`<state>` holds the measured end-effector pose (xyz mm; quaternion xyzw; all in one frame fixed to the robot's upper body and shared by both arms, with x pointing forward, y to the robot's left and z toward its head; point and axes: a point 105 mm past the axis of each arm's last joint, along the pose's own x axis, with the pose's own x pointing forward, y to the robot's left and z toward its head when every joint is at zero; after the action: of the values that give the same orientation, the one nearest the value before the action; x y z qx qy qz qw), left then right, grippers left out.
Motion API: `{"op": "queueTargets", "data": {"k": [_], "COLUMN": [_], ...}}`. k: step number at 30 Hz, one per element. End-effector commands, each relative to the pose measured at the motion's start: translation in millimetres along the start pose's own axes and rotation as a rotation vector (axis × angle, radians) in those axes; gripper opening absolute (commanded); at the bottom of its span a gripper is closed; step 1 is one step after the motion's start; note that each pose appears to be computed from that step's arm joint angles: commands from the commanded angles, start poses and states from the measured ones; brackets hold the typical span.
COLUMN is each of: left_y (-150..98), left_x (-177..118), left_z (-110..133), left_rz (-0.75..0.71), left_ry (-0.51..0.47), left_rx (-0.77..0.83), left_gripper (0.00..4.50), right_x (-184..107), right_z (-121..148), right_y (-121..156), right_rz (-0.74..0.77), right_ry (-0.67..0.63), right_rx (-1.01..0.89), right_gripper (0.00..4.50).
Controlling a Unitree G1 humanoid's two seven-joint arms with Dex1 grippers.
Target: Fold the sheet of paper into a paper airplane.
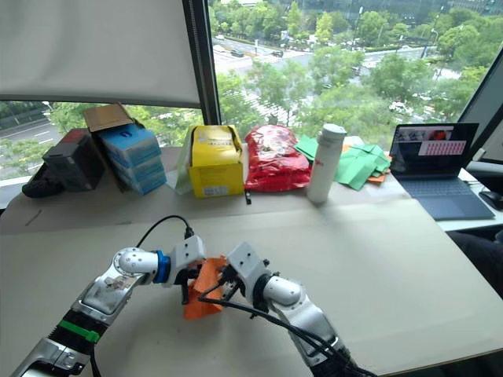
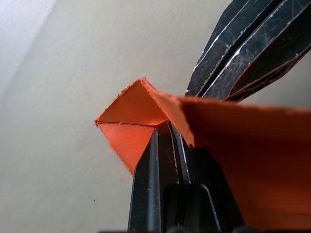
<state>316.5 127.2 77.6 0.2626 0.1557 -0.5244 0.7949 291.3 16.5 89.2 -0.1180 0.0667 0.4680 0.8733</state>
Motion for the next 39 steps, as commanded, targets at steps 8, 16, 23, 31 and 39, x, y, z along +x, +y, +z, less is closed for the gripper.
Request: {"op": "queueTargets", "data": {"k": [8, 16, 23, 31, 39], "left_y": [3, 8, 23, 15, -13], "left_x": [-29, -51, -67, -66, -46], "left_z": [-26, -27, -7, 27, -13], "left_rz": [0.107, 0.184, 0.259, 0.214, 0.141], "left_ry": [0.072, 0.065, -0.010, -0.156, -0.031], "left_rx": [-0.108, -0.167, -0.186, -0.214, -0.252], "left_gripper": [0.04, 0.04, 0.04, 0.04, 0.04], "right_x": [13, 15, 17, 17, 17], "right_z": [6, 4, 3, -1, -4], "right_y": [14, 14, 12, 12, 13], "right_rz": [0.105, 0.138, 0.155, 0.174, 0.175], "right_ry": [-0.018, -0.012, 0.001, 0.025, 0.041], "right_rx": [-0.061, -0.080, -0.092, -0.110, -0.111], "right_gripper": [0.00, 0.00, 0.00, 0.00, 0.00]}}
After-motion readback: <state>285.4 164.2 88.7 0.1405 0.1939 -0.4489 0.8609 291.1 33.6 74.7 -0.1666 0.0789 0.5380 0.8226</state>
